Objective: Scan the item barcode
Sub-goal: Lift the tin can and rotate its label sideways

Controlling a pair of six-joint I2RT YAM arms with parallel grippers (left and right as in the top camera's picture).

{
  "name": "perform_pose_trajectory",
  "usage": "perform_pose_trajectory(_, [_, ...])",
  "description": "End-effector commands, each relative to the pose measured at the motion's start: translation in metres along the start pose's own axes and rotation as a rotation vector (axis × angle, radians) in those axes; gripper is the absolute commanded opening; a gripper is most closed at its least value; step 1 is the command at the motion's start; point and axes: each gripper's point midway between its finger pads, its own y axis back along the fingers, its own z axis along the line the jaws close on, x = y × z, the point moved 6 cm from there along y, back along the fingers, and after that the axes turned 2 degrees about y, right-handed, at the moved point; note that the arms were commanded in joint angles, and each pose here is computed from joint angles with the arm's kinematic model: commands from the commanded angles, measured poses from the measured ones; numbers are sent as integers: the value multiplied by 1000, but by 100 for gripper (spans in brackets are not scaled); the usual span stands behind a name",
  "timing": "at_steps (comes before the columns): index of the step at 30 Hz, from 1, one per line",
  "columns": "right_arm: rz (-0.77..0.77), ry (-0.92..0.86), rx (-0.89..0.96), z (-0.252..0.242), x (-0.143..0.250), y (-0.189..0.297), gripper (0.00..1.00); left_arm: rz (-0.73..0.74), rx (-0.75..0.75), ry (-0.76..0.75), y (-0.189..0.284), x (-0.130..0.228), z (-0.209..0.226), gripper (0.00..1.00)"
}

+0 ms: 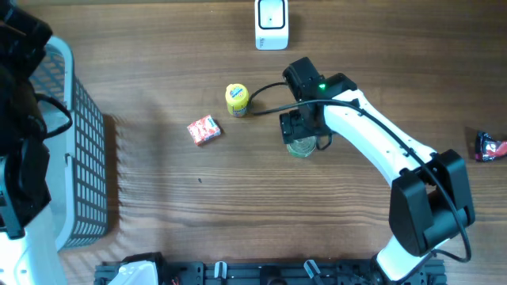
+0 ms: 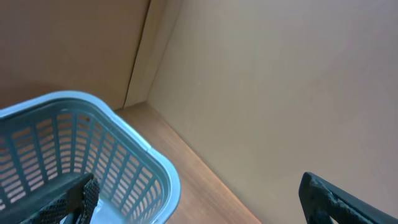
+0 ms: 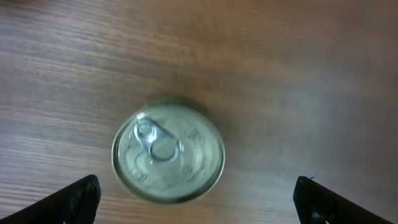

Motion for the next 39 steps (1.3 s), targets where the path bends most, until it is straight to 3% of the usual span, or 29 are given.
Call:
perform_pose_trajectory(1, [-58,209,42,-3,-11,4,100,17,-9,30,-2,4,2,100])
perform_pose_trajectory(8, [44,297,-150,20,2,-21,100,17,-9,30,-2,4,2,100])
perform_pose_trajectory(27, [198,379,-142,24,17,-85,100,34,-22,19,-2,7,5,100])
perform_pose_trajectory(31, [198,336,-106,21,16,-85,72,43,-29,13,-2,9,6,100])
perform_pose_trajectory(39, [261,78,-92,22,25,-83,65,80,-54,-8,-4,16,10,100])
